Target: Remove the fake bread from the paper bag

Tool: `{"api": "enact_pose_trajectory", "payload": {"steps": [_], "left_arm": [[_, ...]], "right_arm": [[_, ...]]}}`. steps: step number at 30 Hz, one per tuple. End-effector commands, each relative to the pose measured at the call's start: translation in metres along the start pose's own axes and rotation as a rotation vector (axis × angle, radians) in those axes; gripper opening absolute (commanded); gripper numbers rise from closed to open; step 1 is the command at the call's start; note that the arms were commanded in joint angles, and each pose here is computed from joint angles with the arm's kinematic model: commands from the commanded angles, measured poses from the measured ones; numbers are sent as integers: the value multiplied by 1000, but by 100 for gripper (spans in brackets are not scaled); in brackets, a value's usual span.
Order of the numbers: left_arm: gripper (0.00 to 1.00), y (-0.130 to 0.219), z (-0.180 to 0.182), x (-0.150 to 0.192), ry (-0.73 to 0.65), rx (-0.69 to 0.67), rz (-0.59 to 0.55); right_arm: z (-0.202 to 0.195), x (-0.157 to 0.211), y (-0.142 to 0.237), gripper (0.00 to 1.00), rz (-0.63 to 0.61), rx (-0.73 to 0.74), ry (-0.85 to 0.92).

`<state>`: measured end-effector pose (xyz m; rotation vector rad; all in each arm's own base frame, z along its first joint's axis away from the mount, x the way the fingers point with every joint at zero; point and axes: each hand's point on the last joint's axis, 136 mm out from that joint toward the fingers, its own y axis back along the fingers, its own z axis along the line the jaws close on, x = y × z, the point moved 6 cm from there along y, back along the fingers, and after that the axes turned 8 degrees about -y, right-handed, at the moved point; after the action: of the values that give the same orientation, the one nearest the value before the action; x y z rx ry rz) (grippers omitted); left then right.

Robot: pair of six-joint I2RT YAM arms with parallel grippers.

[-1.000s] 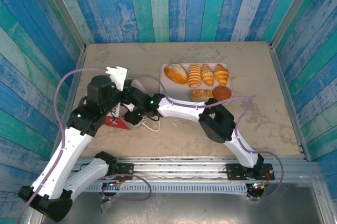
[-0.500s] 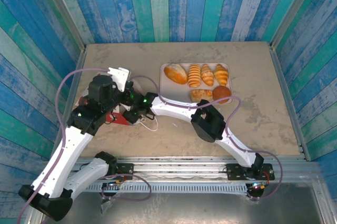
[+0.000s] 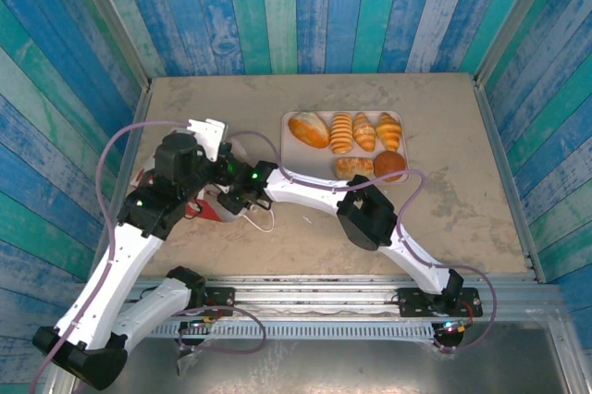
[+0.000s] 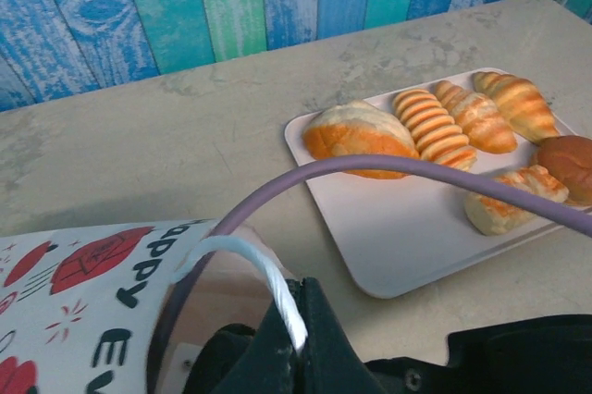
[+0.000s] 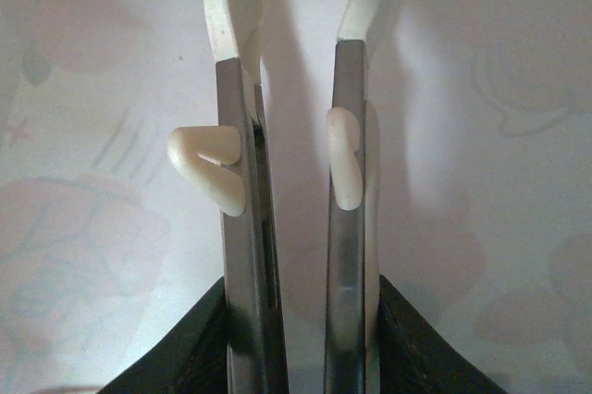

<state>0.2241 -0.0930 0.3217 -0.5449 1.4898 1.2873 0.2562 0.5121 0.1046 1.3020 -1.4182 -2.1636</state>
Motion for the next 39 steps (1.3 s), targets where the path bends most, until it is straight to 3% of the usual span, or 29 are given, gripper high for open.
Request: {"api": "enact_pose_trajectory", "payload": {"steps": [1,9,23,32,39], "left_arm": [[0,5,8,1,20,-74,-28],[0,11,19,7,53,-176,-39],[0,1,22,14,74,-219,-5],[0,-2,29,19,132,-287,-22],[0,-8,30,19,148,-300,-38]], "right_arm": [[2,-11,40,31,-41,-14,-37],[-2,10,70,30,-51,-65,-99],[-5,26,118,30,-82,-143,-168],[-20,14,138,31,-105,-464,-334],[-27,25,141,32,-86,-701,-444]]}}
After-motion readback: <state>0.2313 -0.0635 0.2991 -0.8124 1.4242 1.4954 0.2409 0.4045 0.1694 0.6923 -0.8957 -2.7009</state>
